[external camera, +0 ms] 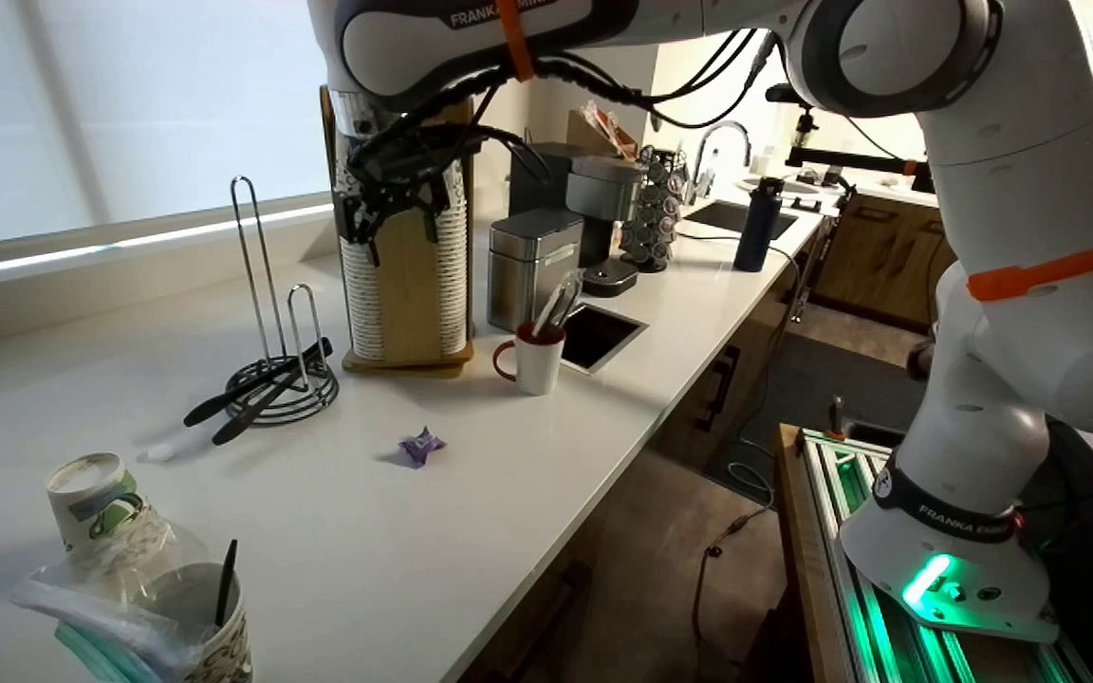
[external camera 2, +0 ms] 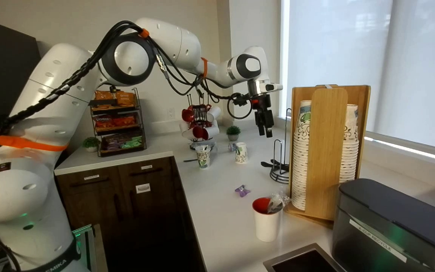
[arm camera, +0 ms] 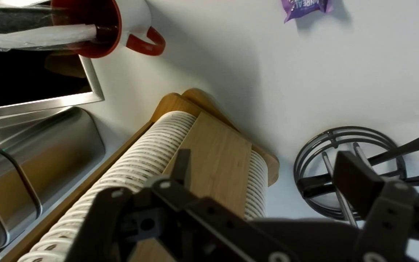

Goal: Move the stand

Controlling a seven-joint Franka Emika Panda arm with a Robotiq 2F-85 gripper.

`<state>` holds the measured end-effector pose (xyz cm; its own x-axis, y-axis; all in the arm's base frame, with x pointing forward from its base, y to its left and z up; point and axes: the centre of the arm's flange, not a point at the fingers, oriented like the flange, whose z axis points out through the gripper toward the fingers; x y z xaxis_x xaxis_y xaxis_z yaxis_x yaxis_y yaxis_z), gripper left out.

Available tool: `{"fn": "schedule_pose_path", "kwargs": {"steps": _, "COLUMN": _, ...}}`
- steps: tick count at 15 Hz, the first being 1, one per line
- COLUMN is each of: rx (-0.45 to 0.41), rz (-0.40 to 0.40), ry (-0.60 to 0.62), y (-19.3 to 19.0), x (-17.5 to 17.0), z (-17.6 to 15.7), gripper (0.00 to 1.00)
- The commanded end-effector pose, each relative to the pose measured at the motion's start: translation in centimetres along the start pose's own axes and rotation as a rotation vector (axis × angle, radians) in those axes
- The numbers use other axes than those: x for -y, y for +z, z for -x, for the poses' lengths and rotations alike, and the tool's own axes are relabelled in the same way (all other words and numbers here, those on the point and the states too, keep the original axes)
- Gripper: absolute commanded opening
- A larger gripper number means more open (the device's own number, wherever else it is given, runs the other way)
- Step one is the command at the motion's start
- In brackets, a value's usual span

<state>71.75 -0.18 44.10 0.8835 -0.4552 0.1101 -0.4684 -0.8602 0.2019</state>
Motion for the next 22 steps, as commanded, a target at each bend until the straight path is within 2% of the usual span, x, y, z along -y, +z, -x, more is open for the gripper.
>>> {"fn": "schedule_pose_path", "kwargs": {"steps": 1, "rx": 0.000, "rz": 0.000, "ry": 0.000, "y": 0.0, "x": 0.0, "z": 0.0, "gripper": 1.00}}
{"fn": "schedule_pose_path", "kwargs": {"steps": 2, "rx": 0.053, "rz": 0.039, "ry": 0.091, "y": -0.2, "x": -0.2, "z": 0.2, "gripper": 1.00}}
{"fn": "schedule_pose_path", "kwargs": {"steps": 3, "rx": 0.031, "rz": 0.062, "ry": 0.163, "y": 0.3, "x": 0.3, "z": 0.9, "gripper": 1.00}}
{"fn": "schedule_pose_path", "kwargs": {"steps": 6, "rx": 0.041, "rz": 0.077, "ry": 0.326, "y": 1.6, "x": 2.6, "z": 2.5, "gripper": 1.00}}
{"fn": "schedule_pose_path", "kwargs": {"steps": 11, "rx": -0.030, "rz": 0.092, "ry": 0.586, "y": 1.4, "x": 7.2, "z": 4.6, "gripper": 1.00}}
{"fn": "schedule_pose_path", "kwargs": {"steps": 16, "rx": -0.108, "rz": 0.067, "ry": 0.829, "y": -1.7, "x": 8.0, "z": 5.9, "gripper": 1.00}}
{"fn": "schedule_pose_path", "kwargs": {"steps": 17, "rx": -0.090, "rz": 0.130, "ry": 0.870, "y": -1.8, "x": 7.9, "z": 5.8, "gripper": 1.00}}
{"fn": "schedule_pose_path", "kwargs": {"steps": 18, "rx": -0.024, "rz": 0.193, "ry": 0.862, "y": -2.0, "x": 7.9, "z": 6.0, "gripper": 1.00}}
{"fn": "schedule_pose_path", "kwargs": {"steps": 19, "rx": -0.056, "rz": 0.118, "ry": 0.813, "y": -1.5, "x": 7.7, "z": 5.8, "gripper": 1.00}}
{"fn": "schedule_pose_path", "kwargs": {"steps": 21, "rx": -0.032, "rz": 0.171, "ry": 0.834, "y": -1.7, "x": 7.1, "z": 6.3, "gripper": 1.00}}
{"fn": "schedule_pose_path", "kwargs": {"steps": 22, "rx": -0.042, "rz": 0.136, "ry": 0.871, "y": -1.3, "x": 7.5, "z": 6.3, "gripper": 1.00}}
